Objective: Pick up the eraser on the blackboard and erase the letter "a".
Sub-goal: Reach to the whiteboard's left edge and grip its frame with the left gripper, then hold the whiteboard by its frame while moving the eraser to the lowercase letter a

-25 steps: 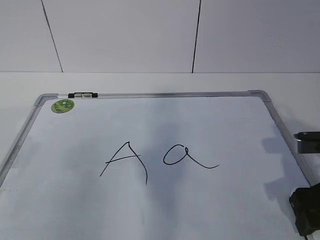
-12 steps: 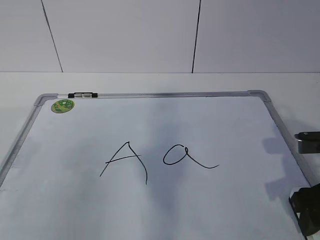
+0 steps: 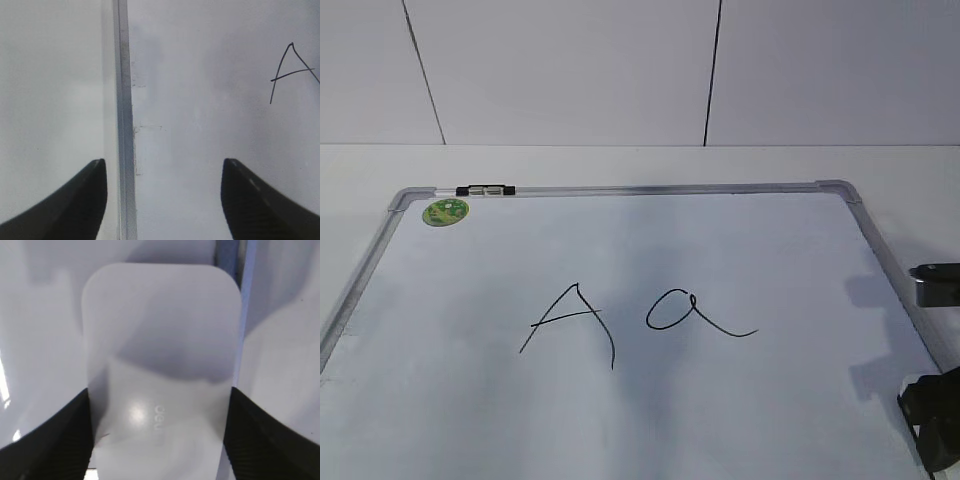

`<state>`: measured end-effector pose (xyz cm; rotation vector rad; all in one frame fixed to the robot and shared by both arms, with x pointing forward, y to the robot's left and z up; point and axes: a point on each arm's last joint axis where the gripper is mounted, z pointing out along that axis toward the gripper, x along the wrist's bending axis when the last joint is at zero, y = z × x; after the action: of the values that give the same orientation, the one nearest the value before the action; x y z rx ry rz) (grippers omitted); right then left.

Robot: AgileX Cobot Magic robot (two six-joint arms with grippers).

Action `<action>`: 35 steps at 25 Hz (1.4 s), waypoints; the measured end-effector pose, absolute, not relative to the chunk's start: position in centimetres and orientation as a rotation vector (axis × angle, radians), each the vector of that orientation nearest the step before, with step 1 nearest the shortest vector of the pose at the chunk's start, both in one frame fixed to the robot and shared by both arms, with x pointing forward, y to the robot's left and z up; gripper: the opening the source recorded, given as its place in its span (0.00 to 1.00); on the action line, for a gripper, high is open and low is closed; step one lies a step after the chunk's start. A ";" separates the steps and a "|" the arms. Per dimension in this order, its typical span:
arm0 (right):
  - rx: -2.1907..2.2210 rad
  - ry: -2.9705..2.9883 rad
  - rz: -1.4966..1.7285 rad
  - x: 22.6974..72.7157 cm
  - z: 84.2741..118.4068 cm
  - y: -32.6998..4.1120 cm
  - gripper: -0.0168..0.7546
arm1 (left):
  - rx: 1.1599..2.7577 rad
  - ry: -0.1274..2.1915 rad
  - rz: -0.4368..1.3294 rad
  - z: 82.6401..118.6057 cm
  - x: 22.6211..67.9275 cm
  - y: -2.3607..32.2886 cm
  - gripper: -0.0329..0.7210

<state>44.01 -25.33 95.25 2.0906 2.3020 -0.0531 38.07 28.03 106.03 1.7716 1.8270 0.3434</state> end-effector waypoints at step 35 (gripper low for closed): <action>2.090 2.301 -0.054 44.0 95.3 -25.3 0.75 | 2.152 2.054 0.029 97.7 53.7 28.3 0.51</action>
<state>44.02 -25.34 95.25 2.0899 2.3013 -0.0541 53.71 28.26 97.68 2.1524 2.0542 0.0290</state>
